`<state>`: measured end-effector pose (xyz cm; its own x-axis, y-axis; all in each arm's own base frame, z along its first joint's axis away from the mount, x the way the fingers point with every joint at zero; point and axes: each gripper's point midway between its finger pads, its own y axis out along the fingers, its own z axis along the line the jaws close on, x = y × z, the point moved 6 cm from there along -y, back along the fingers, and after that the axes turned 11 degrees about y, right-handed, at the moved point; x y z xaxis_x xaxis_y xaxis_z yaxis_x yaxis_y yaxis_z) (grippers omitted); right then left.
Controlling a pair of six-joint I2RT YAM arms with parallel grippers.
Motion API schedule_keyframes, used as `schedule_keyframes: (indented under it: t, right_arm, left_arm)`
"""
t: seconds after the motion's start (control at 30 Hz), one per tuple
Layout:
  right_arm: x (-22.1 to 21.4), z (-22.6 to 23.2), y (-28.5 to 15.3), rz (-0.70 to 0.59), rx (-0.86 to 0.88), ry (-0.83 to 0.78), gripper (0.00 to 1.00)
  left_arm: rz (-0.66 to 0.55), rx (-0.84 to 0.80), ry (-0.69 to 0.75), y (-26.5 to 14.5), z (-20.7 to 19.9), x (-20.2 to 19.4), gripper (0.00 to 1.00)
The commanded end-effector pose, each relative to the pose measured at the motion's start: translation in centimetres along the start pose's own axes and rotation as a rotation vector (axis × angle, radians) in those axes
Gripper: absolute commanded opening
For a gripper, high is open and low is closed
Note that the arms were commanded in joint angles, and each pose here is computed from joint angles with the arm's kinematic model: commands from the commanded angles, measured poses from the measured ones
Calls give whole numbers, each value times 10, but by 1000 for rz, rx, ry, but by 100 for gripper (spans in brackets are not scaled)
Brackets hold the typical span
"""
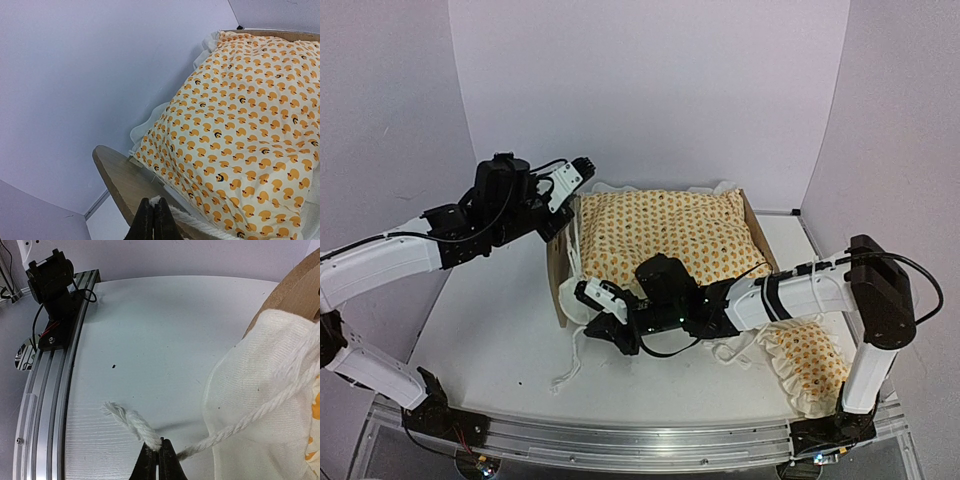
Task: Set up the pet bed
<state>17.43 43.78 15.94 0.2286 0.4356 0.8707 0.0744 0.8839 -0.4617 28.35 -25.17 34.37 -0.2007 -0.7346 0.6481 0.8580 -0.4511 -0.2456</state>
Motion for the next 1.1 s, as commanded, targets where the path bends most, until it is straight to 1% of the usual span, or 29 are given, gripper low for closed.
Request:
schedule_keyframes:
  t: [0.0, 0.1, 0.2, 0.23, 0.3, 0.37, 0.4, 0.5, 0.57, 0.63, 0.67, 0.77, 0.83, 0.97, 1.07]
  right_arm:
    - [17, 8, -9, -52, 28, 2, 0]
    - [17, 8, -6, -50, 38, 11, 0]
    - [17, 9, -5, -50, 46, 16, 0]
    - [17, 9, -6, -52, 45, 14, 0]
    - [19, 9, -8, -56, 39, 9, 0]
    - [19, 9, -9, -59, 33, 5, 0]
    - [20, 9, -10, -60, 32, 5, 0]
    - [20, 9, -9, -62, 39, 7, 0]
    - [21, 10, -9, -63, 44, 10, 0]
    - [21, 10, -10, -64, 48, 12, 0]
    - [22, 11, -10, -65, 49, 10, 0]
    - [23, 11, -10, -68, 47, 10, 0]
    - [23, 11, -9, -69, 50, 11, 0]
    - [23, 10, -7, -67, 54, 18, 0]
    - [23, 10, -8, -69, 48, 13, 0]
  left_arm:
    - [-16, -8, -131, -18, 12, 3, 0]
    - [33, -98, -201, -16, -6, -8, 0]
    - [63, -201, -227, -22, -21, -15, 0]
    - [57, -273, -228, -27, -27, -13, 0]
    - [4, -425, -249, -42, -32, 1, 0]
    - [-4, -503, -254, -55, -35, 4, 0]
    - [-2, -511, -252, -60, -34, 4, 0]
    - [9, -439, -248, -67, -22, 2, 0]
    - [38, -320, -245, -64, -7, -1, 0]
    - [10, -244, -220, -61, 3, 2, 0]
    - [13, -193, -211, -58, 9, 3, 0]
    - [85, -43, -155, -42, 27, 2, 0]
    - [64, 30, -128, -32, 33, 6, 0]
    - [-53, 72, -111, -26, 36, 19, 0]
    - [-136, -28, -83, -34, 31, 32, 1]
